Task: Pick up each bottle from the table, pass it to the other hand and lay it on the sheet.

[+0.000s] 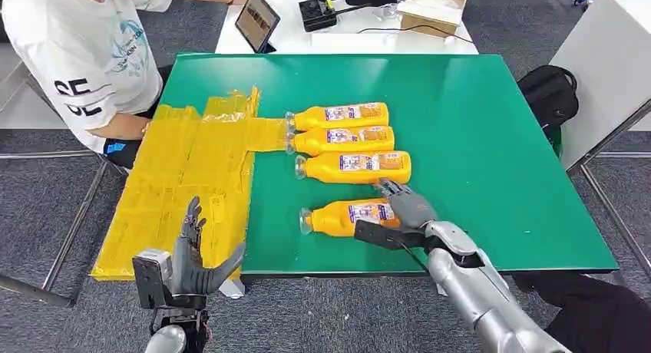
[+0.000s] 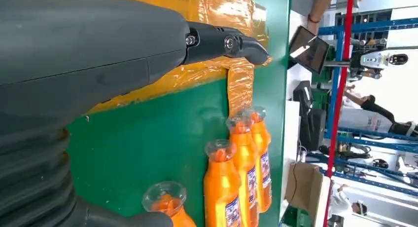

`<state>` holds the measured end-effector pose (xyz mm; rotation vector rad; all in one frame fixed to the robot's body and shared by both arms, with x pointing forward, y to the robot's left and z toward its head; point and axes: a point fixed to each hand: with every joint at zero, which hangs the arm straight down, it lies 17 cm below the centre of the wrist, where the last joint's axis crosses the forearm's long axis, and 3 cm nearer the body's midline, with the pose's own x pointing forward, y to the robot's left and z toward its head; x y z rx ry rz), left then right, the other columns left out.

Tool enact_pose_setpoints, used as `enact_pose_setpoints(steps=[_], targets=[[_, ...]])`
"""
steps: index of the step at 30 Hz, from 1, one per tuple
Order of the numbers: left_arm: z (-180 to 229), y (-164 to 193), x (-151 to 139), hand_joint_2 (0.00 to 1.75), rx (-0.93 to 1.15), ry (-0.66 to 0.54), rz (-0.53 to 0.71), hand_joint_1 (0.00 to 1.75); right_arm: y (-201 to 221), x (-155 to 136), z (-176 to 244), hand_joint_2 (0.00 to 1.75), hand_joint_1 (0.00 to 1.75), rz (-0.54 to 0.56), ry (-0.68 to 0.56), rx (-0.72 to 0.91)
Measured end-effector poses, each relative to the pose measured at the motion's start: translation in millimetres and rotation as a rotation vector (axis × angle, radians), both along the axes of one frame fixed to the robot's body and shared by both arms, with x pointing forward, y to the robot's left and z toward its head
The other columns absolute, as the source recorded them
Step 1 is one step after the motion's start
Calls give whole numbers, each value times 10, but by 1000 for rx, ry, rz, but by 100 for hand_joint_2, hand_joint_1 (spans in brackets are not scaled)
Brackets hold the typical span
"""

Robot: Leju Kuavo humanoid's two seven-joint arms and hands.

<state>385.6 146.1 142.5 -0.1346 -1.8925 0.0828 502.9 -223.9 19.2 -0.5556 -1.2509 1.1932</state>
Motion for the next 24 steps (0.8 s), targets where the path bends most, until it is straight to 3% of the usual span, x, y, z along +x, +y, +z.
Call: enact_pose_setpoints(steps=[1,2,5,24], targets=[[-9,-4,4,175,1,2,-1,0,-26,16,-20,175,58,-2,8,-17],[-20,-1,5,175,2,5,1,0,-49,27,-40,175,133,-4,17,-28],[-33,-3,11,175,2,8,2,0,-89,65,-74,175,169,-8,35,-51],[-90,20,31,175,5,21,9,0,-96,141,-113,175,175,10,76,-54]])
